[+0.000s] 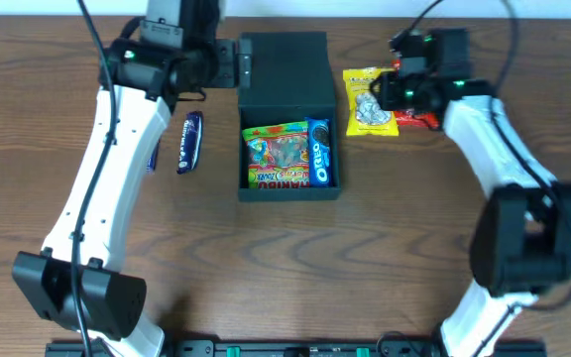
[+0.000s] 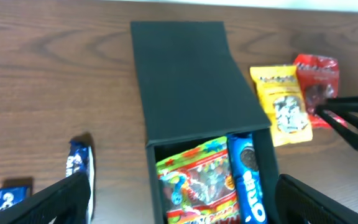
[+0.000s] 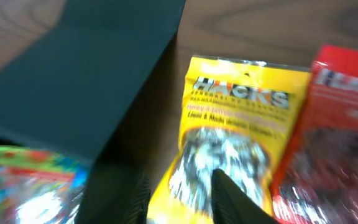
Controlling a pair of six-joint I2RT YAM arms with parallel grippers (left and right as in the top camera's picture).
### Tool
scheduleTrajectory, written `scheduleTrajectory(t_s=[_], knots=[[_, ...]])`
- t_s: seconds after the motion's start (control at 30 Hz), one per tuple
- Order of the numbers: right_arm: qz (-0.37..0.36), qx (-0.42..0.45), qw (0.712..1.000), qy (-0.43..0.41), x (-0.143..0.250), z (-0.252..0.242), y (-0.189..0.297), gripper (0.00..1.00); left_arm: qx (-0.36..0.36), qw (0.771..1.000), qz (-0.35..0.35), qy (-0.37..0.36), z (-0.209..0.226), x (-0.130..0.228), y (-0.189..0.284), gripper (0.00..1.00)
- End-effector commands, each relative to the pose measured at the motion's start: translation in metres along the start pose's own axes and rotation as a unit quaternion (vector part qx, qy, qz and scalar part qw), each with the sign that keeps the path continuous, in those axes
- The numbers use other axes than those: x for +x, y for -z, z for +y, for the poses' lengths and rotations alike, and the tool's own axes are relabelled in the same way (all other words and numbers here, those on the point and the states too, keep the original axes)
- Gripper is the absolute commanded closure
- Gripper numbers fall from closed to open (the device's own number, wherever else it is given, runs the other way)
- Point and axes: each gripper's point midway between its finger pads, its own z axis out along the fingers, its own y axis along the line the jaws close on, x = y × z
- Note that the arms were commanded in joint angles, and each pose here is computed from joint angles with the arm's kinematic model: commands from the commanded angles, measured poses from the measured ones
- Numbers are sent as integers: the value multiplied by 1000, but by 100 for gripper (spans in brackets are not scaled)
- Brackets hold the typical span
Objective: Pack container
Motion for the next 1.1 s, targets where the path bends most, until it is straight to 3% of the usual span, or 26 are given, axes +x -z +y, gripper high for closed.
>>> scheduleTrajectory(t_s=[0.0,0.13,0.37,0.5,0.7,0.77,0.9,1.07], knots=[[7,50,998,21,11,-14,-29,60,6,1000,6,-19,0,3,4,5],[11,102,994,33,21,-28,-55,55,4,1000,14,-22,0,6,4,5],[46,142,988,39,49,-39,-79,58,4,1000,11,-23,0,5,4,5],[66,143,987,34,62,-42,-84,69,4,1000,10,-26,0,5,4,5],[93,145,985,22,78,-43,-85,98,4,1000,10,-26,0,5,4,5],[99,136,985,22,80,-38,-84,99,4,1000,10,-28,0,5,4,5],[90,112,989,21,63,-22,-67,99,3,999,9,-37,2,4,5,5],[2,64,997,44,-2,17,-7,98,-8,1000,-4,-27,19,-3,16,5]])
